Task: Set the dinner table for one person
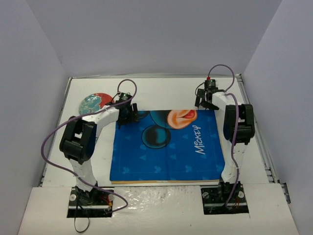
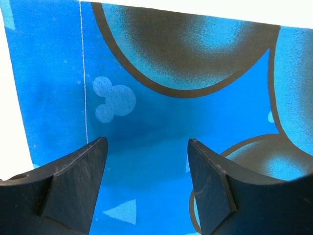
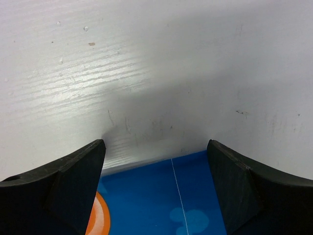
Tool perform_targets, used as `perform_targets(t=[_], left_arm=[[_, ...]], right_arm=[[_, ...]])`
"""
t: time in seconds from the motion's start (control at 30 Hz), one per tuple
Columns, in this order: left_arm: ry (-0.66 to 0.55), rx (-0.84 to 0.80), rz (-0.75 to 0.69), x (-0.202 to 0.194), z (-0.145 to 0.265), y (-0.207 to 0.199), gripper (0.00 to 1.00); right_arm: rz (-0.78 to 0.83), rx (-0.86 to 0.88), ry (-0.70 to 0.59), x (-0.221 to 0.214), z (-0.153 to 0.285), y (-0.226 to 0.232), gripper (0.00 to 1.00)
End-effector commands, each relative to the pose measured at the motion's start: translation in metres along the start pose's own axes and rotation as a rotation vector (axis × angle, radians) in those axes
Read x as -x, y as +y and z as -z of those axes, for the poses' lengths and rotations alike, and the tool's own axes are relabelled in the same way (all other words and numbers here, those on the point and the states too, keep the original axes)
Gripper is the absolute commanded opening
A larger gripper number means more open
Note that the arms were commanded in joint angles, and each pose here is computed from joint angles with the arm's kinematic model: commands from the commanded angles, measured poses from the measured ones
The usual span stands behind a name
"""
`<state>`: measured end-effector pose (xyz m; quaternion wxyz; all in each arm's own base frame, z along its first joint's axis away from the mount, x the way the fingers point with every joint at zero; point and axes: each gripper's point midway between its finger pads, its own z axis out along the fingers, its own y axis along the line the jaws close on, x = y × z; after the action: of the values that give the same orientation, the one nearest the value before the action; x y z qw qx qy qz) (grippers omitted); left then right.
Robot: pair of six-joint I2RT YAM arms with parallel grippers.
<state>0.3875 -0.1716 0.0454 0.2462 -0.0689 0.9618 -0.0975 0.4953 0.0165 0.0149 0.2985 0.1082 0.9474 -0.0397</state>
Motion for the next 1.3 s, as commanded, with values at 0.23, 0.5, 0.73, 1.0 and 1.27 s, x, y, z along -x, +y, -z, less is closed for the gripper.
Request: perform_targets(t=[0.23,0.5,0.73,1.0,1.27], left_arm=[[-0.130,-0.032,-0.003,0.035,0.037,-0.010,0.63],[-0.064,0.030,0.022,0.018,0.022,0.004,0.63],[0.002,0.084,0.038,0.012,0.001,0.013,0.63],[0.056,0.126,0.055,0.023,-0.033,0.023,0.62],[0.038,0.132,0.098,0.054,-0.060,0.025,0.62]], right_arm=[[-0.002,0.134,-0.192,0.049,0.117,0.006,0.85],[-0.049,0.125,0.001,-0.035,0.095,-0.001,0.86],[-0.050,0.094,0.068,-0.059,0.070,-0.003,0.87],[-0.059,0.072,0.136,-0.073,0.026,0.003,0.87],[-0.057,0.078,0.099,-0.041,-0.001,0.014,0.87]])
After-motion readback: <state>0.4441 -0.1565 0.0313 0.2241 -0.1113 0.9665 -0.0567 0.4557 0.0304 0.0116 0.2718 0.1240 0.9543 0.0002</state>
